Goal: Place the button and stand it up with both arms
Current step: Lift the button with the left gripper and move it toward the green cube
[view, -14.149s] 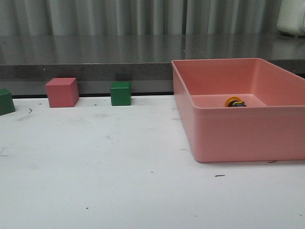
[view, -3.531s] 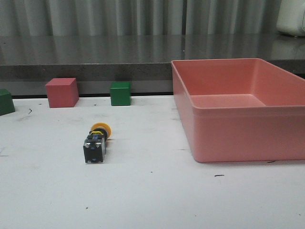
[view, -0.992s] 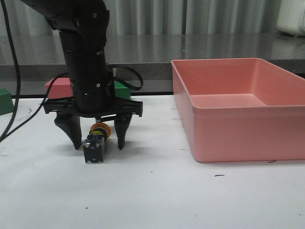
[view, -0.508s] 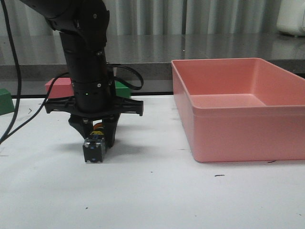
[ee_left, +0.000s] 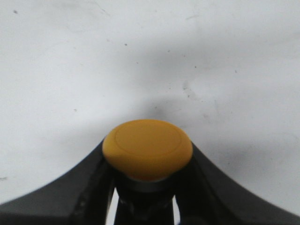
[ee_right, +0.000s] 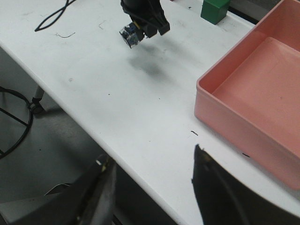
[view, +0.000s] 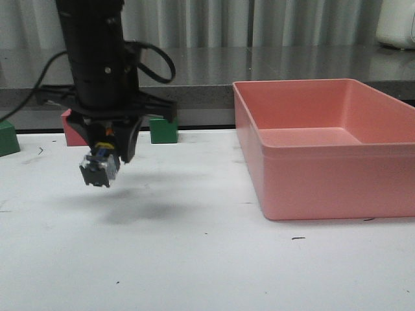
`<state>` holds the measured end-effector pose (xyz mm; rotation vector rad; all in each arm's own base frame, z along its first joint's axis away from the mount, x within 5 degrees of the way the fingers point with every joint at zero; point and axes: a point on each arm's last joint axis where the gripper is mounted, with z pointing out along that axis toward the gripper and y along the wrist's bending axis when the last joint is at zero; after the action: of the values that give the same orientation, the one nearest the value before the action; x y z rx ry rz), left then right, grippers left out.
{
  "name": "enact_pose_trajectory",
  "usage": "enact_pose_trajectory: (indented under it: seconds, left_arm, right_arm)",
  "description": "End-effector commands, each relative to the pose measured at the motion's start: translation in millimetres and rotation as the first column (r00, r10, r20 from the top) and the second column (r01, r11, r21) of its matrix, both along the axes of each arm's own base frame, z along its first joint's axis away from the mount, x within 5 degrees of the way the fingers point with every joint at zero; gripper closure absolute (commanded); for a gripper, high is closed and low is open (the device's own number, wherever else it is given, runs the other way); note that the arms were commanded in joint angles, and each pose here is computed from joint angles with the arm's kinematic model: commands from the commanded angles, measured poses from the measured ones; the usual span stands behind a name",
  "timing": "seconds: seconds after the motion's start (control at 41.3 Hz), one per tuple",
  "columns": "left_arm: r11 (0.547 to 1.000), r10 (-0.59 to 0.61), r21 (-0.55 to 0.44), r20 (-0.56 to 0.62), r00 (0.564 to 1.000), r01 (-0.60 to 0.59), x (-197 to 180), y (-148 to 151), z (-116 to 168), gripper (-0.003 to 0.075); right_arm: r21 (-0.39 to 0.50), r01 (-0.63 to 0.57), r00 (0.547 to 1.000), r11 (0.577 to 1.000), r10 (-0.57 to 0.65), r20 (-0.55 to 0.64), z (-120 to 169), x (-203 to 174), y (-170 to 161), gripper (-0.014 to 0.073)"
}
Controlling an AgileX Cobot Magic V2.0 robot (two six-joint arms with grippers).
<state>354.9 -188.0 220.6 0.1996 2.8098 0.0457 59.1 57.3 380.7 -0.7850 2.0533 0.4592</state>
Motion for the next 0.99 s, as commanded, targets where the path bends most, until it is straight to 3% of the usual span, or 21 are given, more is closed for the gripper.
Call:
enact_pose_trajectory:
  seconds: [0.0, 0.242, 0.435, 0.677, 0.967]
  left_arm:
    - [0.999, 0.0, -0.047, 0.119, 0.993, 0.005, -7.8, 18.9, 45.9, 0.0481]
    - [0.995, 0.053, -0.092, 0.236, 0.97, -0.032, -31.3, 77.8, 69.6, 0.0481]
    - [0.987, 0.074, -0.163, 0.418, 0.906, -0.005, -58.6, 111.6, 72.4, 0.0481]
    - [0.987, 0.088, -0.162, 0.495, 0.864, -0.007, -70.4, 138.4, 48.6, 0.0481]
    - [0.971, 0.054, -0.203, 0.692, 0.72, 0.123, -83.1, 137.2, 14.3, 0.0481]
  right_arm:
    - [0.051, -0.006, 0.998, 0.999, 0.003, 0.068, 11.6, 1.7, 1.3, 0.0192]
    - [0.051, -0.006, 0.998, 0.999, 0.003, 0.068, 11.6, 1.7, 1.3, 0.0192]
    - [0.051, -0.006, 0.998, 0.999, 0.003, 0.068, 11.6, 1.7, 1.3, 0.0192]
    - [0.051, -0.006, 0.998, 0.999, 0.003, 0.068, 11.6, 1.7, 1.3, 0.0192]
    - [0.051, -0.006, 0.998, 0.999, 0.003, 0.068, 11.6, 1.7, 1.3, 0.0192]
